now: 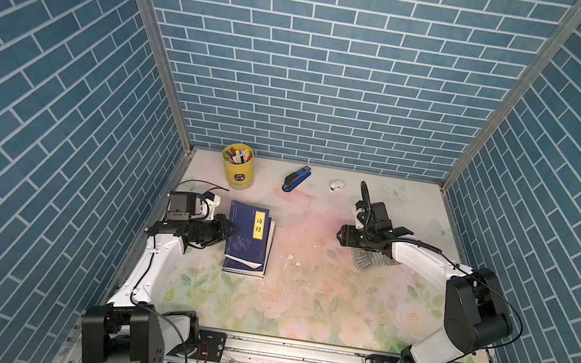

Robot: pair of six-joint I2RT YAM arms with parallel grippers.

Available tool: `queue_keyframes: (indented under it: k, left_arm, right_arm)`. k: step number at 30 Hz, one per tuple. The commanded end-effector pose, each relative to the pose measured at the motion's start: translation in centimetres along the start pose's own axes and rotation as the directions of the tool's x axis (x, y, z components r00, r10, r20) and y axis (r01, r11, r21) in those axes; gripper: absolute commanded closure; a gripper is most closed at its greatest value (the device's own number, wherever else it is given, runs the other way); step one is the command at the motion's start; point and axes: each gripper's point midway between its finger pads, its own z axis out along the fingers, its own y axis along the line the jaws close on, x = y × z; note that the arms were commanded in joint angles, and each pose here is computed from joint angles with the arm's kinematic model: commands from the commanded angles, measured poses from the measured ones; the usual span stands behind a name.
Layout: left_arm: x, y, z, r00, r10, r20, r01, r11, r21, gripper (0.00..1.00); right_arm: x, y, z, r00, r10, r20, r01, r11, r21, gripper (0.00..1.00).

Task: Wipe the cover of the book
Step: Place the book on the book.

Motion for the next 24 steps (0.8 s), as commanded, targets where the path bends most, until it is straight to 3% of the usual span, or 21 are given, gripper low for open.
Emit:
queue_keyframes:
  k: [1,9,13,24]
  left_arm:
    - [0.4,1.5,0.4,1.000,0.006,-0.027,-0.007,0.998,-0.056,1.00]
    - [0.8,3.4,1.5,0.998,-0.001,-0.068,-0.006,0.994,-0.109,1.00]
    - [1.0,5.0,1.8,0.997,-0.009,-0.077,-0.006,0.981,-0.192,1.00]
    - [1.2,4.9,2.7,0.993,0.004,-0.115,-0.028,0.977,-0.213,1.00]
  right_arm:
    - [0.1,-0.2,0.5,0.999,-0.035,-0.004,0.035,0.999,-0.005,0.33]
    - [0.1,-0.2,0.7,0.999,-0.033,-0.007,0.033,0.999,-0.009,0.32]
    - [0.1,-0.3,0.8,0.999,-0.032,-0.011,0.032,0.999,-0.010,0.32]
    - [-0.3,-0.2,0.5,0.999,-0.039,0.004,0.039,0.999,-0.010,0.32]
